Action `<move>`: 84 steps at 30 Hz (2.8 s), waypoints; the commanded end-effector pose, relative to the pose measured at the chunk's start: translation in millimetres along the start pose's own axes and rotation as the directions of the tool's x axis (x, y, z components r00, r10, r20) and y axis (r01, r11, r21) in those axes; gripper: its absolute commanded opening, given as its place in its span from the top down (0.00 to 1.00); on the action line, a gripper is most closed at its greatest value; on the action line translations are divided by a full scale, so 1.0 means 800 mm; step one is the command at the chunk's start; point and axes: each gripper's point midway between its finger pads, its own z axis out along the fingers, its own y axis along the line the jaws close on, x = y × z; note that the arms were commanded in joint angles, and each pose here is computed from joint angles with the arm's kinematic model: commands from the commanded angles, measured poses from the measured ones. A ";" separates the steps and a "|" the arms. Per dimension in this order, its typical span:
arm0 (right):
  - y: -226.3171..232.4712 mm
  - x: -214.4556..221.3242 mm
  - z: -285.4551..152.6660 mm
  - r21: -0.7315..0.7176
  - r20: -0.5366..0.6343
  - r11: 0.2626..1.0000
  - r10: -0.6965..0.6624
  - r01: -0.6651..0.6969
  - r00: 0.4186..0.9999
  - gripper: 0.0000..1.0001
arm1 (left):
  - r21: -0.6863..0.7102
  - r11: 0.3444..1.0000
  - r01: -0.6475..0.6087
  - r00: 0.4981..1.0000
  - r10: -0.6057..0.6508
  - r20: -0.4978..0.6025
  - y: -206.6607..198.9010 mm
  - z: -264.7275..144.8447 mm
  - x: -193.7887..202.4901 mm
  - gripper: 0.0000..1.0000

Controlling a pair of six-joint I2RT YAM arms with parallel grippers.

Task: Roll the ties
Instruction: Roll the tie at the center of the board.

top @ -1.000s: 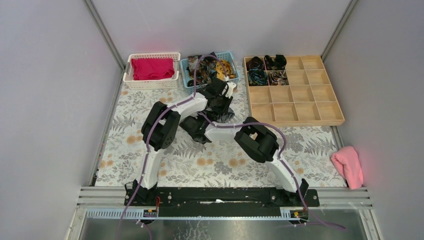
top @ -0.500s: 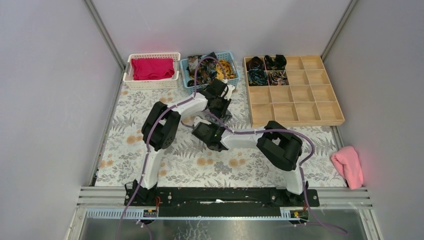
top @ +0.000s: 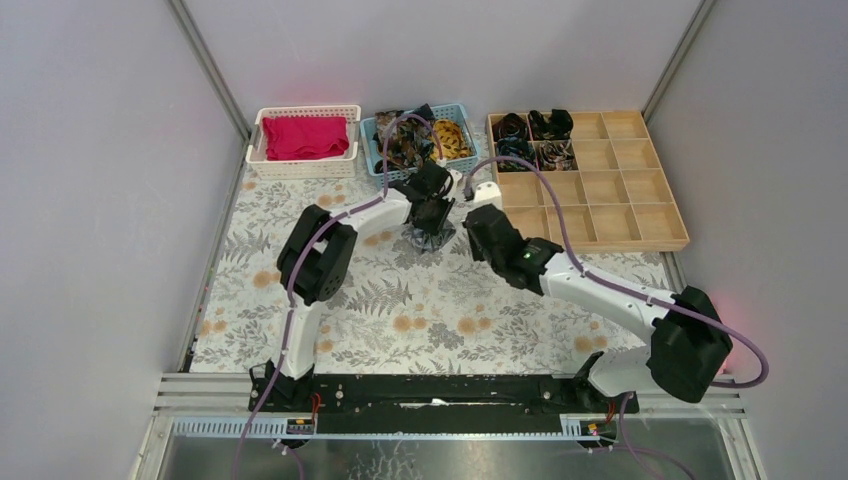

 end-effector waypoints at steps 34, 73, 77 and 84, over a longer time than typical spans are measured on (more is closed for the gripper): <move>0.019 0.016 -0.030 -0.199 -0.068 0.977 -0.089 0.074 0.994 1.00 | -0.302 0.933 -0.197 0.756 -0.052 -0.653 0.042 -0.027 0.233 0.90; 0.061 0.034 0.000 -0.283 -0.065 0.947 -0.179 0.154 0.982 1.00 | -0.159 0.985 -0.063 0.898 -0.014 -0.441 0.021 0.003 0.151 0.04; 0.089 0.045 0.011 -0.203 -0.058 0.926 -0.336 0.318 0.940 1.00 | -0.169 0.983 -0.067 0.884 -0.020 -0.468 0.027 0.011 0.165 0.08; 0.145 0.028 0.031 0.053 -0.051 0.796 -0.601 0.603 0.798 1.00 | -0.144 0.989 -0.046 0.879 -0.029 -0.476 0.032 0.019 0.175 0.25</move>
